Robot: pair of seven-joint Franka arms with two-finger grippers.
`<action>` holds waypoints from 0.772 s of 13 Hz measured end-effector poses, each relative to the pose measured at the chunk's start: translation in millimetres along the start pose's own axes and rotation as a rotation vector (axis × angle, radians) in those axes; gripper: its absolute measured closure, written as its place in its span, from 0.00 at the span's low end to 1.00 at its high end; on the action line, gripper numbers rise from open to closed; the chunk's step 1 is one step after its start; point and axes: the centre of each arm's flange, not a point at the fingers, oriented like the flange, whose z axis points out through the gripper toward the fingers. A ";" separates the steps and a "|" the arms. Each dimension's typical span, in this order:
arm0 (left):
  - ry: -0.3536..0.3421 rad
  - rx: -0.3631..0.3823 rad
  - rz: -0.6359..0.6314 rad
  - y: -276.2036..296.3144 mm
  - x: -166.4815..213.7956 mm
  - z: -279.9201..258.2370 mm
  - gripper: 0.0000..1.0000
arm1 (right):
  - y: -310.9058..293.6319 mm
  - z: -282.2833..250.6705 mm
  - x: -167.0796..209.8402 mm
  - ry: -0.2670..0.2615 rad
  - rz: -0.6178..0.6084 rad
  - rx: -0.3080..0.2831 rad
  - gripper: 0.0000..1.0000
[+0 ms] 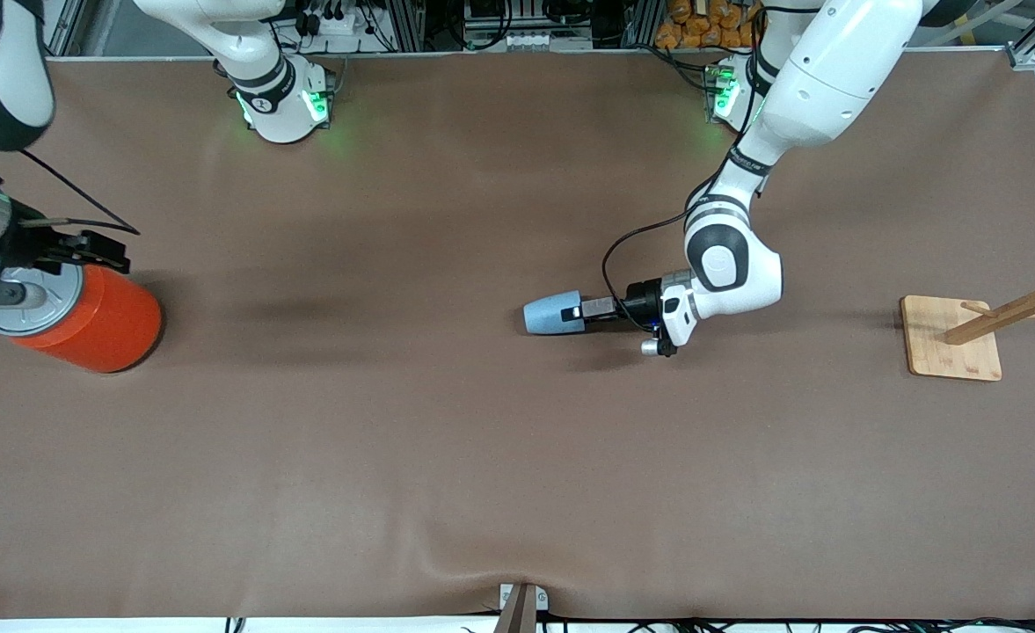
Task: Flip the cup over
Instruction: 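Close the left gripper around the blue cup's base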
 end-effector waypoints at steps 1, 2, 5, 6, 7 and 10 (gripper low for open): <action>-0.004 0.001 0.000 -0.1 -1.8 2.8 0.09 | -6.1 -14.2 -1.6 0.010 -0.009 0.000 0.00; -0.007 0.000 -0.001 -0.1 -3.3 4.9 0.22 | -16.2 -26.2 -2.3 0.023 -0.018 -0.002 0.00; -0.010 0.003 -0.002 -2.9 -5.0 6.6 0.58 | -48.1 -69.9 -6.2 0.045 -0.029 -0.008 0.00; -0.011 0.004 0.002 -4.1 -5.2 6.9 0.70 | -48.2 -79.7 -10.1 0.037 -0.034 -0.008 0.00; -0.011 0.005 0.004 -4.8 -5.1 6.9 0.81 | -46.2 -84.2 -13.0 0.027 -0.051 -0.009 0.00; -0.009 -0.015 0.001 -0.1 -3.2 5.6 0.93 | -31.4 -85.8 -20.9 -0.009 -0.054 -0.004 0.00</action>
